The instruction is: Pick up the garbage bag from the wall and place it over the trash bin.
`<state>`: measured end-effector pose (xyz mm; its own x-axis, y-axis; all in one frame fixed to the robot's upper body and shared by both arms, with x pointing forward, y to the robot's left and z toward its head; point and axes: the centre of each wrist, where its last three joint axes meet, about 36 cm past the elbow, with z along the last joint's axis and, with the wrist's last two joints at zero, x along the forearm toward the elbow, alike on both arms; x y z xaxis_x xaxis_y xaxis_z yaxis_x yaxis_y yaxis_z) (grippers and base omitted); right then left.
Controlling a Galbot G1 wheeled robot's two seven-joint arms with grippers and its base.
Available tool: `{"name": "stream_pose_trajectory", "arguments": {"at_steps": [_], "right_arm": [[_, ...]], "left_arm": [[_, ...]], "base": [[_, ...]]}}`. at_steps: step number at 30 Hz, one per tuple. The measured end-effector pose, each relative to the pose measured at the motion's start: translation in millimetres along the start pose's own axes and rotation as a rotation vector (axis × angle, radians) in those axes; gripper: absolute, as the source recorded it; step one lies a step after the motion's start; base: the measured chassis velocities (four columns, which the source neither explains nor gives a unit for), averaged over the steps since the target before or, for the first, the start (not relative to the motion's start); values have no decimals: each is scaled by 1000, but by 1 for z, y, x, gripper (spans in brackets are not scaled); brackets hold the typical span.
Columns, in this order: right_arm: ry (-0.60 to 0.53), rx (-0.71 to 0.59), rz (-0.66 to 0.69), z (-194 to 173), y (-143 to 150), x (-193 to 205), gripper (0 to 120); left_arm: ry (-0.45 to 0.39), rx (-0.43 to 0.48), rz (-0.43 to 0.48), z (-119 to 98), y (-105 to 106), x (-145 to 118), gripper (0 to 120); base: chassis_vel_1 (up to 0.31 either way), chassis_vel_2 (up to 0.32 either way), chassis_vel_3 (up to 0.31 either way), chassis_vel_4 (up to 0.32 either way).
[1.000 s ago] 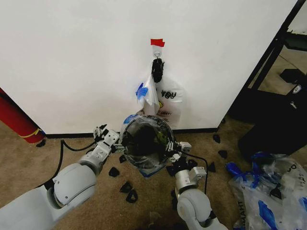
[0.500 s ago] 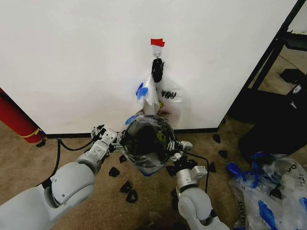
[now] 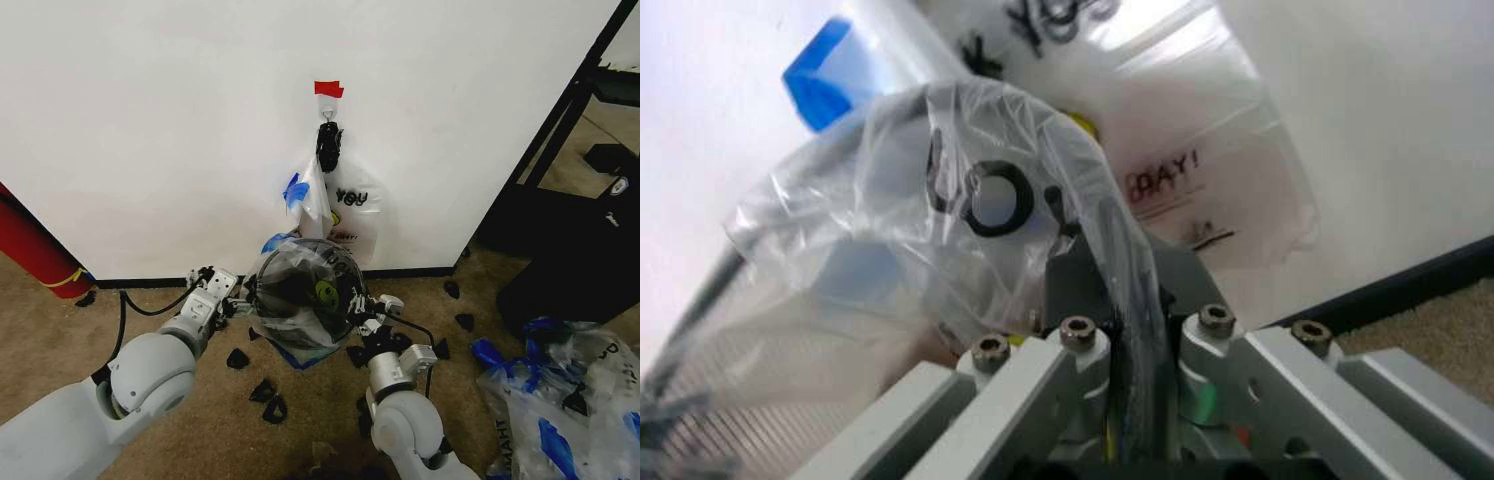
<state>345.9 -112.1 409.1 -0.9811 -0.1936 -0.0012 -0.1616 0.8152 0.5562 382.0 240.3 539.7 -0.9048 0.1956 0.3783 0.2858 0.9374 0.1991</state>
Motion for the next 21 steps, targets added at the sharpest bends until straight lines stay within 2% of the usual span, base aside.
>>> {"name": "stream_pose_trajectory", "arguments": {"at_steps": [2, 5, 8, 14, 21], "right_arm": [[1, -2, 1, 0, 0, 0, 0], [14, -2, 2, 0, -3, 0, 0], [22, 1, 2, 0, -3, 1, 0], [35, 9, 10, 2, -4, 0, 0], [39, 9, 48, 0, -9, 2, 0]], "left_arm": [[1, 14, 4, -1, 1, -1, 100], [9, 93, 11, -6, 9, -3, 100], [10, 101, -1, -9, 12, -1, 100], [-1, 64, -33, -19, 13, 12, 100], [6, 16, -33, -25, 1, 32, 100]], "base": [[0, 0, 0, 0], [0, 0, 0, 0], [0, 0, 0, 0], [0, 0, 0, 0], [0, 0, 0, 0]]}}
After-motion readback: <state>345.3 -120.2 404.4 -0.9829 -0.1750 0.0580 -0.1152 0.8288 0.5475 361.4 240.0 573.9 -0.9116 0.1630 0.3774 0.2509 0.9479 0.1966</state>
